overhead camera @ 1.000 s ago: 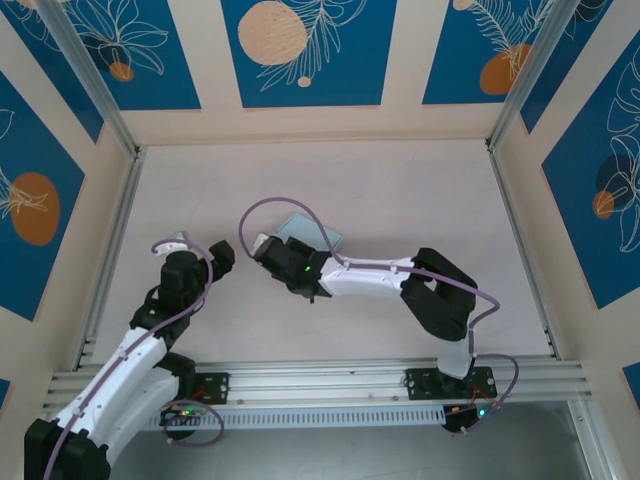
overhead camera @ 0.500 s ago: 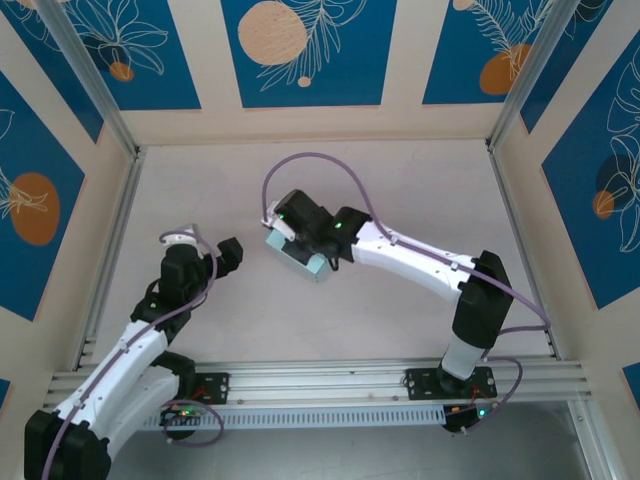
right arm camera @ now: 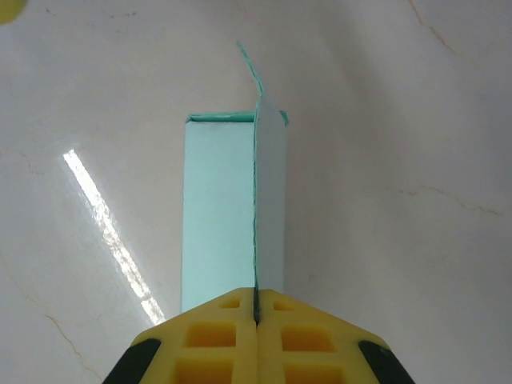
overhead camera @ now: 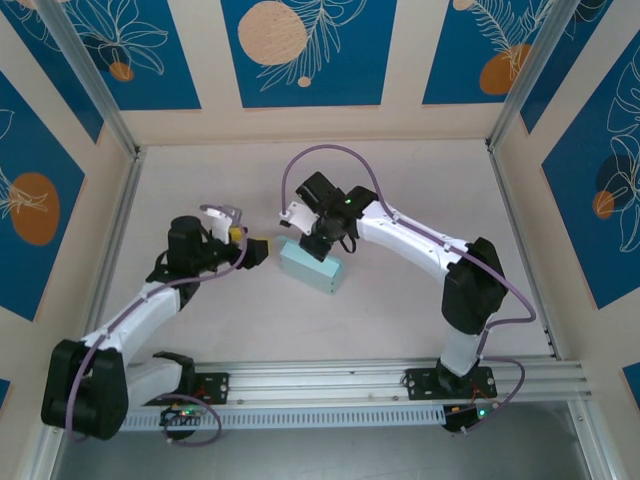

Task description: Fold the paper box

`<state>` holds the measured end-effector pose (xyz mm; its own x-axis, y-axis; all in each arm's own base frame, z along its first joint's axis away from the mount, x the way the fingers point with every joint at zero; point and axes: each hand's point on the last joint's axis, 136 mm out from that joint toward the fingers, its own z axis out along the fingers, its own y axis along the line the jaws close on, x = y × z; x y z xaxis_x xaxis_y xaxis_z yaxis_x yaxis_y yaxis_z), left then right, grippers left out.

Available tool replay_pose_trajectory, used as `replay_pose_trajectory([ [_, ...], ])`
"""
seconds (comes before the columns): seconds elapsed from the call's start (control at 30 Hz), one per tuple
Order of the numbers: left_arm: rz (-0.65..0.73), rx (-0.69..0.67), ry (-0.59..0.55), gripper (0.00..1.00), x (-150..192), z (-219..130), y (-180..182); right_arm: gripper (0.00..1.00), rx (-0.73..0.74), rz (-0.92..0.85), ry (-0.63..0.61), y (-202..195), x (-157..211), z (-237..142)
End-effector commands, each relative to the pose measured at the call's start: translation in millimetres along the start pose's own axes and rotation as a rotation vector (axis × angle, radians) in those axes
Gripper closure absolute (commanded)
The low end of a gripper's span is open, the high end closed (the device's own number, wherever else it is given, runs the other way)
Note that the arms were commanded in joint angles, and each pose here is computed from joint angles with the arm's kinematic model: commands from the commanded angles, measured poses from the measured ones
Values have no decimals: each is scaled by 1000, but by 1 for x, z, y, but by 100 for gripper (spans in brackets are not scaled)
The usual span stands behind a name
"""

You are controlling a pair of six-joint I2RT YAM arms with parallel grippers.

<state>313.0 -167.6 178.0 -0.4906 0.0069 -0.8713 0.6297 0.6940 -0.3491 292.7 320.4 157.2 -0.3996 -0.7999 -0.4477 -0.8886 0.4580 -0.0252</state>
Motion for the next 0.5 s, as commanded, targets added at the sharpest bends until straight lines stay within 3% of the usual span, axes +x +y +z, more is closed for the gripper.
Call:
replay_pose_trajectory([
  [0.0,221,259,-12,12,-19,-2,-30,100,-63,-18,-43,4,-8,1],
  [0.3,339,324,115,19,1,18,-18,100,-66,-12,-31,2,-9,10],
  [0.4,371,335,167,25,13,23,-15,100,-60,-10,-28,1,-8,11],
  [0.47,373,322,186,34,18,28,-9,100,-59,-10,-29,1,-7,12],
])
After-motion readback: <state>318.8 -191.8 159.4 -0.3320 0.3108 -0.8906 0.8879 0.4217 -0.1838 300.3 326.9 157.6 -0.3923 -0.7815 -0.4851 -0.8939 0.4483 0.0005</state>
